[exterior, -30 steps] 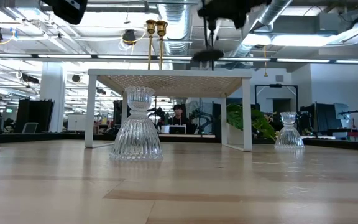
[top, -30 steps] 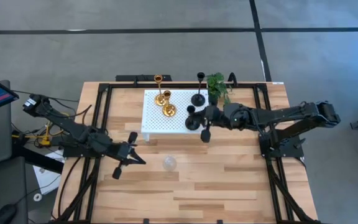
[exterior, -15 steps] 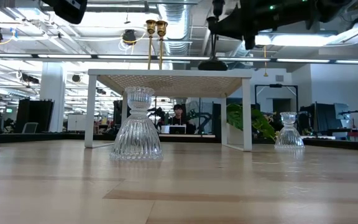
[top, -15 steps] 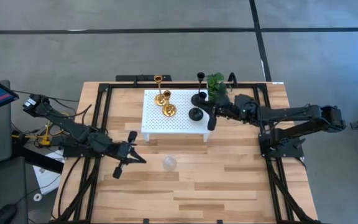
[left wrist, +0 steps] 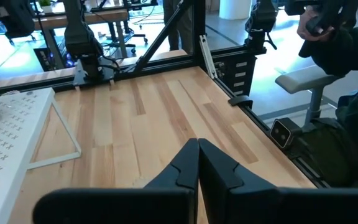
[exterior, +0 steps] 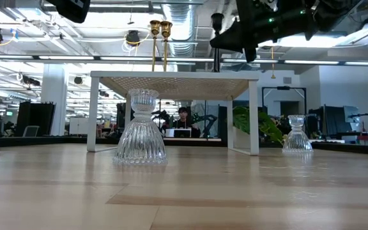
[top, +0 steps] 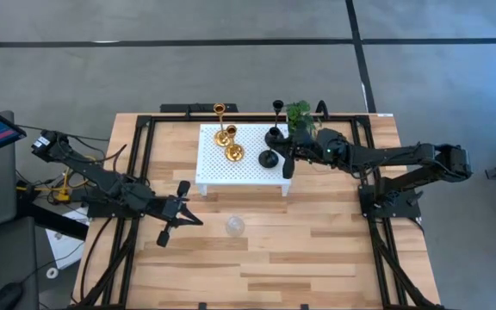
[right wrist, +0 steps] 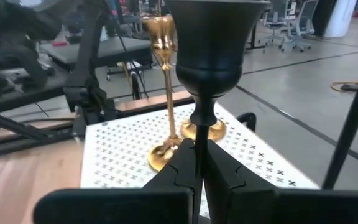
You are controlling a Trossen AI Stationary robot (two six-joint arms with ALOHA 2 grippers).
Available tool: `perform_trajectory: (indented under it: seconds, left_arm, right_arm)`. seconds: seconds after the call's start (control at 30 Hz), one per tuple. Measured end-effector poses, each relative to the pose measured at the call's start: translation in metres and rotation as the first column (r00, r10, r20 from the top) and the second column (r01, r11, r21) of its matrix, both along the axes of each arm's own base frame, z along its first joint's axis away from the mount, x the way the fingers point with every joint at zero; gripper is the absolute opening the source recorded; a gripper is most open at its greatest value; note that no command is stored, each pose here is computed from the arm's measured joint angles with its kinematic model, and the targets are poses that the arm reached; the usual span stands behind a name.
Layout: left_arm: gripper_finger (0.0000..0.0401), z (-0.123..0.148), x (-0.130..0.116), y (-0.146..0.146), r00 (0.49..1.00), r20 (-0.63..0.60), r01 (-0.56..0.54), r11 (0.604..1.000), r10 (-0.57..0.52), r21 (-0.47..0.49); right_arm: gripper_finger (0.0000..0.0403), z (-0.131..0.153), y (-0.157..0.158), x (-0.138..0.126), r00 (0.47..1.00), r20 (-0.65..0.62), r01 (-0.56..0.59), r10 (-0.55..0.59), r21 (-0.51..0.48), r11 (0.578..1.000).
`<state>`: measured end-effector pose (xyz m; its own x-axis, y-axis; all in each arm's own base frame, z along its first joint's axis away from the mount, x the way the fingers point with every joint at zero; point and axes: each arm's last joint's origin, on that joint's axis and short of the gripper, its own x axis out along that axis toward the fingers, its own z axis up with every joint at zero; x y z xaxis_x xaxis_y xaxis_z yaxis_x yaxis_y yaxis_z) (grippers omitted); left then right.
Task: Pick & Place candle stick holders
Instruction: Put the black candle holder on the shelf
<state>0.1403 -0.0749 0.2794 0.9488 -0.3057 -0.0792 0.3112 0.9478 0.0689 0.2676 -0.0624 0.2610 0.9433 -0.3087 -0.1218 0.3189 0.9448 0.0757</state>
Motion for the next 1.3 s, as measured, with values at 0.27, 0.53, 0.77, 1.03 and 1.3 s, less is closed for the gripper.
perform_trajectory:
  seconds: [0.27, 0.53, 0.77, 1.03, 1.3]
  left_arm:
    - [0.0007, 0.000, 0.000, 0.000, 1.000, 0.000, 0.000, 1.000, 0.000, 0.000]
    - [0.0009, 0.000, 0.000, 0.000, 1.000, 0.000, 0.000, 1.000, 0.000, 0.000]
    - [0.0006, 0.000, 0.000, 0.000, 1.000, 0.001, 0.001, 1.000, -0.001, 0.000]
    - [0.0009, 0.000, 0.000, 0.000, 1.000, 0.000, 0.001, 1.000, -0.001, -0.003]
    - [0.0006, 0.000, 0.000, 0.000, 1.000, 0.000, 0.001, 1.000, -0.001, -0.004]
  right_arm:
    - [0.0000, 0.000, -0.002, -0.001, 1.000, -0.008, 0.006, -0.006, -0.008, 1.000]
    - [0.0029, -0.002, 0.001, 0.000, 0.999, -0.034, -0.008, 0.008, -0.002, 1.000]
    - [0.0092, -0.003, 0.005, 0.001, 0.998, -0.035, -0.048, 0.048, 0.004, 0.999]
    - [0.0155, 0.007, 0.008, -0.008, 0.996, -0.016, -0.091, 0.091, 0.004, 0.996]
    - [0.0189, 0.027, 0.016, -0.045, 0.994, -0.064, -0.089, 0.091, 0.026, 0.996]
